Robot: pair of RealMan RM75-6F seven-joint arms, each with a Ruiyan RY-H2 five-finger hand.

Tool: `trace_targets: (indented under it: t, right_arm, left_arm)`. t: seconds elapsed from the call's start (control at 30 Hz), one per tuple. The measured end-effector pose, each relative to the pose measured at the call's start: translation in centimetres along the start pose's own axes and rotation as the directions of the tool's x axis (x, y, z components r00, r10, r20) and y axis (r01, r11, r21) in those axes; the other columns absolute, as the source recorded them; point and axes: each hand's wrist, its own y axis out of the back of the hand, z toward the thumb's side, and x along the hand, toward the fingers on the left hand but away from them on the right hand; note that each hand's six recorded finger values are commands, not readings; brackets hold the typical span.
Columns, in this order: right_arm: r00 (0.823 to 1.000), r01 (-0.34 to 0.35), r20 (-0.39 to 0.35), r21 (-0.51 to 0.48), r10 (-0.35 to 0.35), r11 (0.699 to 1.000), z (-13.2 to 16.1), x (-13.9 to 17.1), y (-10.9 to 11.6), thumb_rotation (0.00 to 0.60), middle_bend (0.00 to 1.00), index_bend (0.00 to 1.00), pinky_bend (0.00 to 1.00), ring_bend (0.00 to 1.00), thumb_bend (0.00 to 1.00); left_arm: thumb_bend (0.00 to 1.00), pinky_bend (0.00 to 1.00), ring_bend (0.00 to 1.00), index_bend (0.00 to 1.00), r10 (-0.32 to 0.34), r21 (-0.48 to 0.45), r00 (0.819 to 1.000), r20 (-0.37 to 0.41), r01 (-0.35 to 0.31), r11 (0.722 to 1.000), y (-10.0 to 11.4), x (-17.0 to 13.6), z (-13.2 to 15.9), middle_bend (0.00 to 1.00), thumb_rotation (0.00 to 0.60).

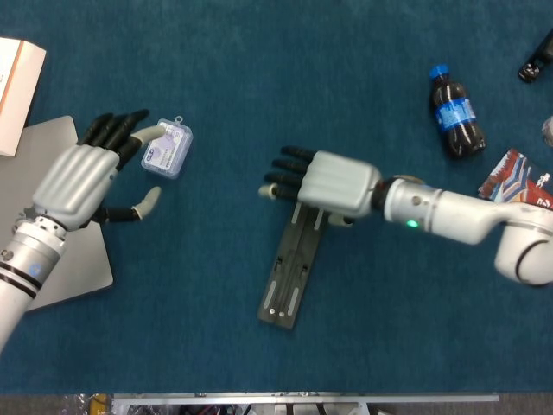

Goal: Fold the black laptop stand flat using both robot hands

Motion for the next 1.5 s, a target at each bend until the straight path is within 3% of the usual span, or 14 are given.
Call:
trace_targets:
  t: [0.1,0.17,0.23,0.3,0.37,0.5,0.6,0.63,0.7,0.93,1.33,1.5]
  right_arm:
    - [0.994,0.062,0.087,-0.035,-0.059,0.997,-1.6,1.8,0.6,0.6,0.09,0.0,0.0,0.0,0.2]
    - [0.982,0.11,0.161,-0.06,-0.099,0.992,-3.0,3.5,1.0,0.6,0.09,0.0,0.0,0.0,0.21]
    - [0.961,0.156,0.242,-0.08,-0.132,0.985,-4.4,5.5,1.3,0.6,0.09,0.0,0.0,0.0,0.21]
    - [0.938,0.191,0.31,-0.095,-0.154,0.977,-5.6,7.3,1.3,0.6,0.09,0.0,0.0,0.0,0.21]
    - [0.908,0.23,0.379,-0.102,-0.176,0.968,-6.7,9.5,1.3,0.6,0.09,0.0,0.0,0.0,0.21]
    - [0.841,0.297,0.502,-0.114,-0.204,0.948,-8.3,13.5,0.9,0.6,0.09,0.0,0.0,0.0,0.22]
    - [0.782,0.336,0.588,-0.12,-0.205,0.934,-9.3,16.5,0.2,0.6,0.1,0.0,0.0,0.0,0.24]
    - [0.754,0.351,0.624,-0.115,-0.207,0.929,-9.7,18.0,-0.1,0.6,0.11,0.0,0.0,0.0,0.26]
    - [0.726,0.365,0.655,-0.109,-0.209,0.925,-10.0,19.3,-0.5,0.6,0.12,0.0,0.0,0.0,0.27]
    - [0.602,0.415,0.771,-0.077,-0.21,0.907,-10.7,25.2,-2.2,0.6,0.12,0.0,0.0,0.0,0.27]
    - [0.441,0.429,0.88,-0.033,-0.177,0.902,-9.8,32.5,-5.1,0.6,0.12,0.0,0.0,0.0,0.27]
    - [0.388,0.427,0.906,-0.013,-0.171,0.904,-9.7,34.4,-5.9,0.6,0.12,0.0,0.0,0.0,0.27]
  left_arm:
    - [0.37,0.0,0.0,0.1,0.029,0.038,1.0,-0.007,-0.028,0.999,0.5,-0.1,-0.4,0.0,0.32]
    - [0.37,0.0,0.0,0.1,0.053,0.064,0.999,-0.012,-0.052,0.997,0.9,-0.2,-0.6,0.0,0.344]
    - [0.37,0.0,0.0,0.1,0.076,0.077,0.997,-0.017,-0.075,0.994,1.2,-0.3,-0.9,0.0,0.422]
    - [0.37,0.0,0.0,0.09,0.107,0.09,0.994,-0.023,-0.105,0.99,1.6,-0.5,-1.2,0.0,0.56]
    - [0.37,0.0,0.0,0.09,0.14,0.112,0.99,-0.033,-0.136,0.984,2.0,-0.6,-1.7,0.0,0.6]
    - [0.38,0.0,0.0,0.09,0.194,0.161,0.979,-0.063,-0.182,0.97,2.6,-1.2,-2.8,0.0,0.6]
    - [0.37,0.0,0.0,0.09,0.223,0.184,0.971,-0.088,-0.204,0.962,2.9,-1.9,-3.7,0.0,0.6]
    - [0.38,0.0,0.0,0.09,0.23,0.192,0.969,-0.094,-0.209,0.959,2.9,-2.0,-3.9,0.0,0.6]
    - [0.38,0.0,0.0,0.09,0.247,0.212,0.963,-0.11,-0.221,0.952,3.1,-2.5,-4.5,0.0,0.6]
    - [0.37,0.0,0.0,0.09,0.278,0.256,0.95,-0.145,-0.235,0.938,2.8,-4.0,-6.0,0.0,0.6]
    - [0.38,0.0,0.0,0.09,0.29,0.258,0.946,-0.144,-0.247,0.934,2.7,-5.4,-7.2,0.0,0.6]
    - [0.37,0.0,0.0,0.09,0.32,0.254,0.935,-0.152,-0.276,0.927,3.0,-6.2,-7.4,0.0,0.6]
